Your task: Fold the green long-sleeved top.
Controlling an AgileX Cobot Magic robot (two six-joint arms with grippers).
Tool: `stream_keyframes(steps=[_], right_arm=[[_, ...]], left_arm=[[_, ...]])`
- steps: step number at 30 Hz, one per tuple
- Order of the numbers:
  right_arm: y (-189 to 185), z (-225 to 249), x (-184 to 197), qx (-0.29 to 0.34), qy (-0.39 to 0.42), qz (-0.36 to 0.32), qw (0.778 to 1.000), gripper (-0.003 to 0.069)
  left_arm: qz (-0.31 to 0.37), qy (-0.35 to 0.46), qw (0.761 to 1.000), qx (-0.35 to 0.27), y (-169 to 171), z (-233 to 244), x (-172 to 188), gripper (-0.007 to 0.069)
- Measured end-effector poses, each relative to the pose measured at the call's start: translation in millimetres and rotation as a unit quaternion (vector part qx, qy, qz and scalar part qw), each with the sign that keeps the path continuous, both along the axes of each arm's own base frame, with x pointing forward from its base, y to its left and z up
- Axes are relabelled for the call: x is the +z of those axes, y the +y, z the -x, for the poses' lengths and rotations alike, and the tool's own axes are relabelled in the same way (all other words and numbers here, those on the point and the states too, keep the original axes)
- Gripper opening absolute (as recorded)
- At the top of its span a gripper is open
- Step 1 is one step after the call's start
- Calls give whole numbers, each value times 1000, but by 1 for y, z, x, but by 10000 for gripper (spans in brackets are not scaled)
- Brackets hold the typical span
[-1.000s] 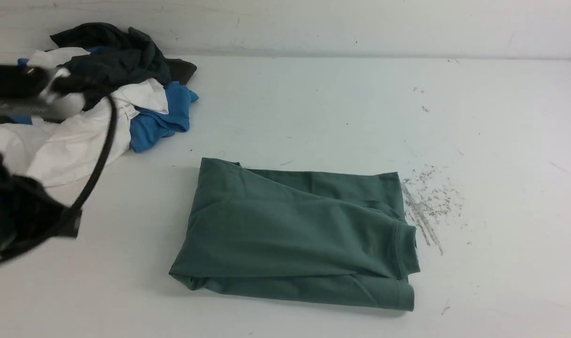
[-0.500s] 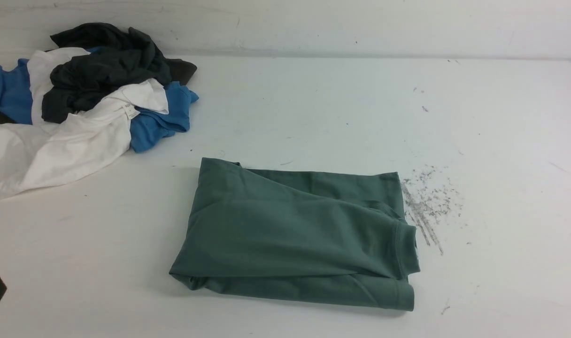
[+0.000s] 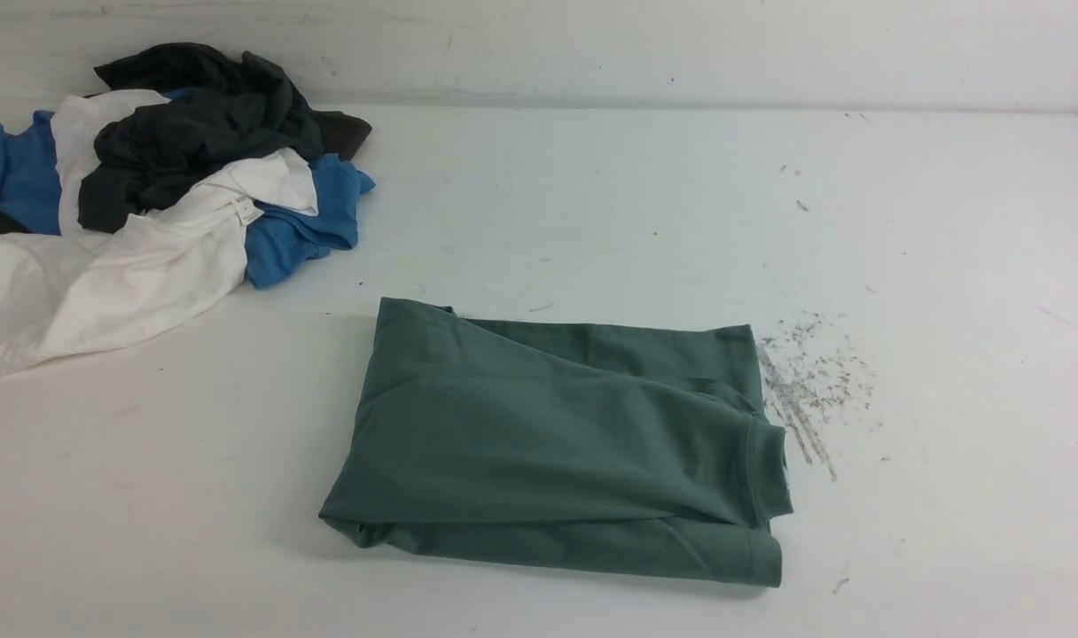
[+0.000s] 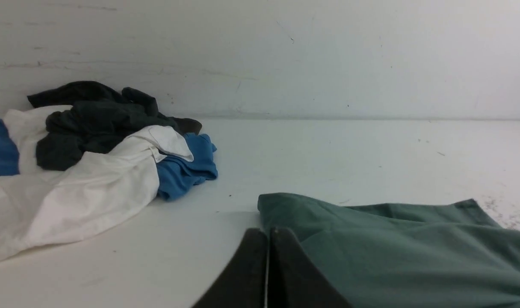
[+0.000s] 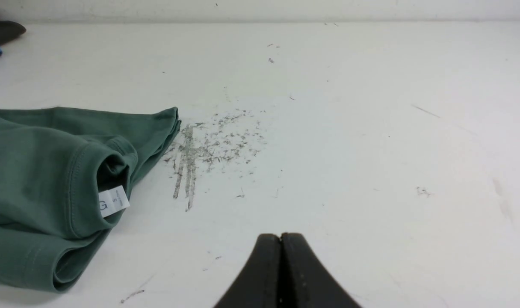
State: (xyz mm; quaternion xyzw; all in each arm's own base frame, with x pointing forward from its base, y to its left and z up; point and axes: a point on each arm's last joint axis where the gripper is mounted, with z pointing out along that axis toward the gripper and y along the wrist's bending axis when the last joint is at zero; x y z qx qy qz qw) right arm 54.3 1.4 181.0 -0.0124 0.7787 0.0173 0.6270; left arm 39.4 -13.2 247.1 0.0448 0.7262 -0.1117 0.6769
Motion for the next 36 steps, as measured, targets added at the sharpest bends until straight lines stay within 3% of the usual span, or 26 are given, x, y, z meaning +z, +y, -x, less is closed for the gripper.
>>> stream_keyframes(steps=[5,10,16,36], right_arm=[[0,0,0,0,0,-1,1000,-15],[0,0,0,0,0,-2,1000,-15],[0,0,0,0,0,-2,1000,-15],[0,0,0,0,0,-2,1000,-15]], left_arm=[[-23,33,999,4,0,-6,-25,-4],[-76,96,992,12,2,-12,-73,-4],[-102,96,990,17,4,-12,-74,-4],[-98,97,990,17,4,-12,-74,-4]])
